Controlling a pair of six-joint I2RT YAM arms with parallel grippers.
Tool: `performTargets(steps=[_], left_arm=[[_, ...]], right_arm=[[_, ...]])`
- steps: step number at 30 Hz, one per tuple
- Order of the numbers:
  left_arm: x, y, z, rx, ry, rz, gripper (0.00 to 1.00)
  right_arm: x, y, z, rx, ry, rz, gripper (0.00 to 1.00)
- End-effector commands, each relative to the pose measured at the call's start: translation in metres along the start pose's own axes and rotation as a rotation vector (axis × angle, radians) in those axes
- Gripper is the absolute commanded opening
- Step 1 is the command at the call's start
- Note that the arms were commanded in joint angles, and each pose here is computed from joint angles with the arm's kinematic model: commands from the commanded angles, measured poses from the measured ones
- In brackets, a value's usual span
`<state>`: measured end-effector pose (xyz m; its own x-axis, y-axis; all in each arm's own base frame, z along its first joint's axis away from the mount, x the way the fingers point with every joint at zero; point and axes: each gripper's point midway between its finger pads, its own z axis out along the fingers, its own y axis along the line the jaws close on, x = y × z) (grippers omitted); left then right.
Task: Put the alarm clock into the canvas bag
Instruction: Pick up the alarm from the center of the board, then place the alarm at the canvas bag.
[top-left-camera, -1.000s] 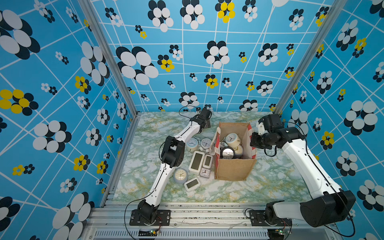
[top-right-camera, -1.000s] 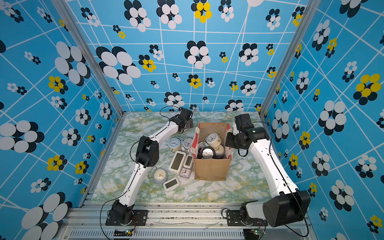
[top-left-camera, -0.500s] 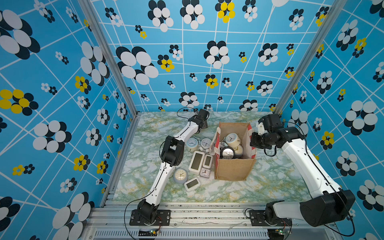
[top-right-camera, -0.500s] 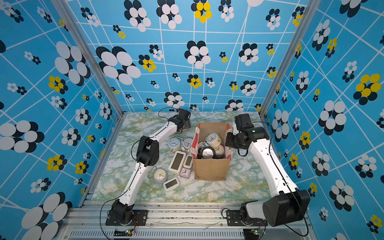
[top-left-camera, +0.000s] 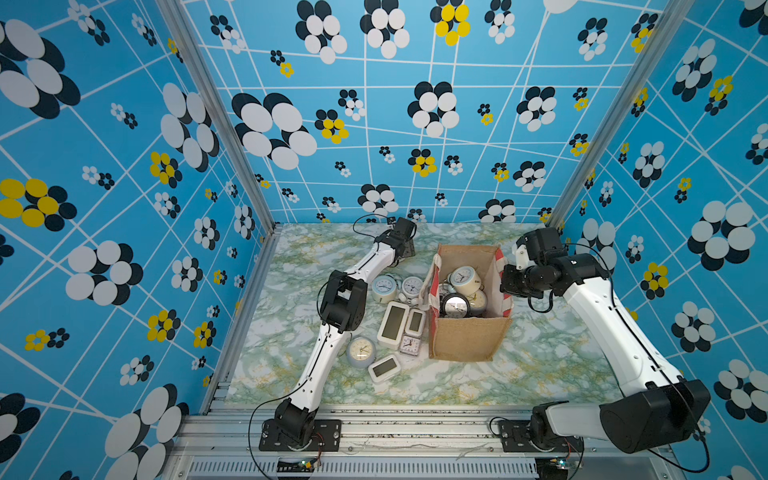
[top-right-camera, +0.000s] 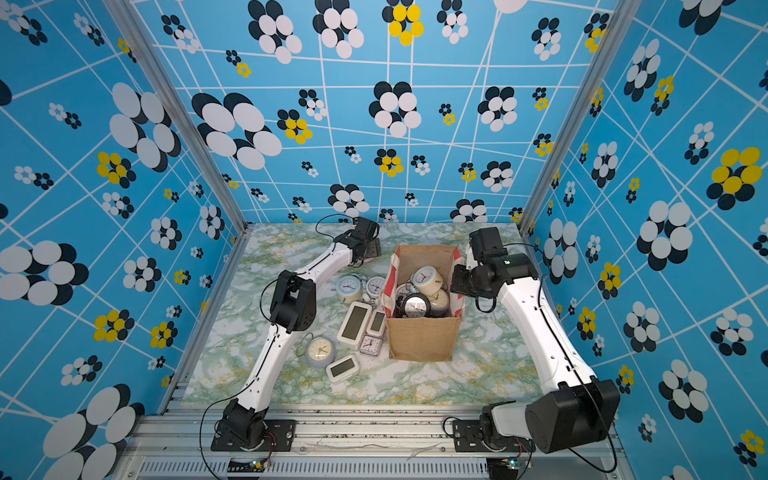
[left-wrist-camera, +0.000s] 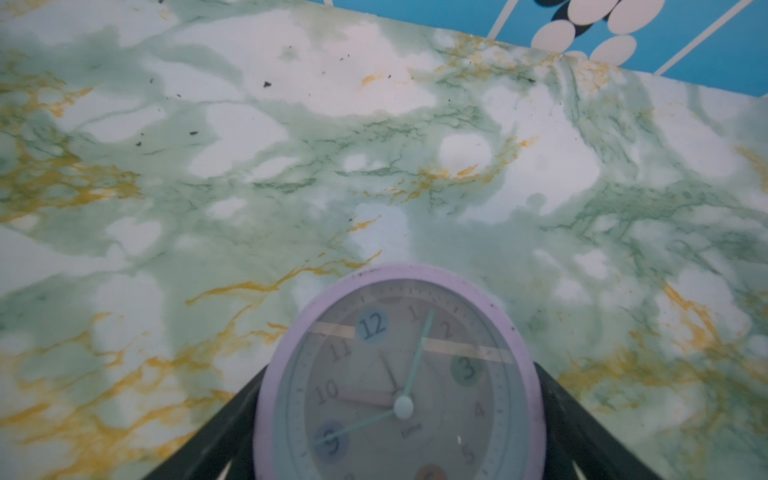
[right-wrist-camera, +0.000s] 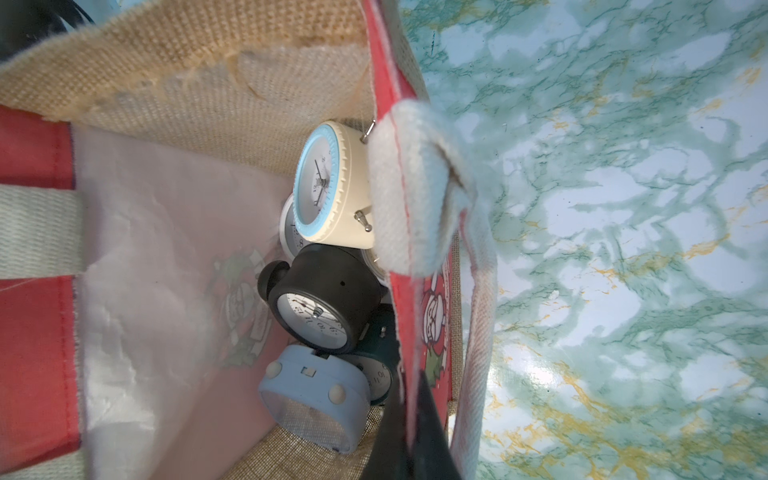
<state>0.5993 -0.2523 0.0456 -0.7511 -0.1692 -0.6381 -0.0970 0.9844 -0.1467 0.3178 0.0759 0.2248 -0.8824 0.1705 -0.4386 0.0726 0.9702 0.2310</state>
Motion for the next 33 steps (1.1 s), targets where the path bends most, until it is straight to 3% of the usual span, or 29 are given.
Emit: performTargets(steps=[1,10,18,25,33], left_arm=[[-0.022,-0.010,-0.040,0.091,-0.028,0.035,0.65],[-0.021,-0.026,-0.111,0.280,-0.007,0.129,0.59],[-0.034,-0.034,-0.192,0.426,-0.067,0.185,0.55],[-0.044,-0.042,-0.257,0.501,-0.114,0.219,0.51],[-0.042,-0.077,-0.335,0.574,-0.186,0.317,0.49]], right_arm=[[0.000,-0.003,-0.003,0.020,-0.010,-0.019,0.00],[-0.001,-0.004,-0.005,0.023,-0.023,-0.017,0.00],[0.000,-0.005,-0.007,0.027,-0.028,-0.012,0.00],[0.001,-0.001,-0.009,0.003,-0.036,-0.007,0.00],[0.002,0.003,-0.008,-0.025,-0.037,-0.001,0.00]])
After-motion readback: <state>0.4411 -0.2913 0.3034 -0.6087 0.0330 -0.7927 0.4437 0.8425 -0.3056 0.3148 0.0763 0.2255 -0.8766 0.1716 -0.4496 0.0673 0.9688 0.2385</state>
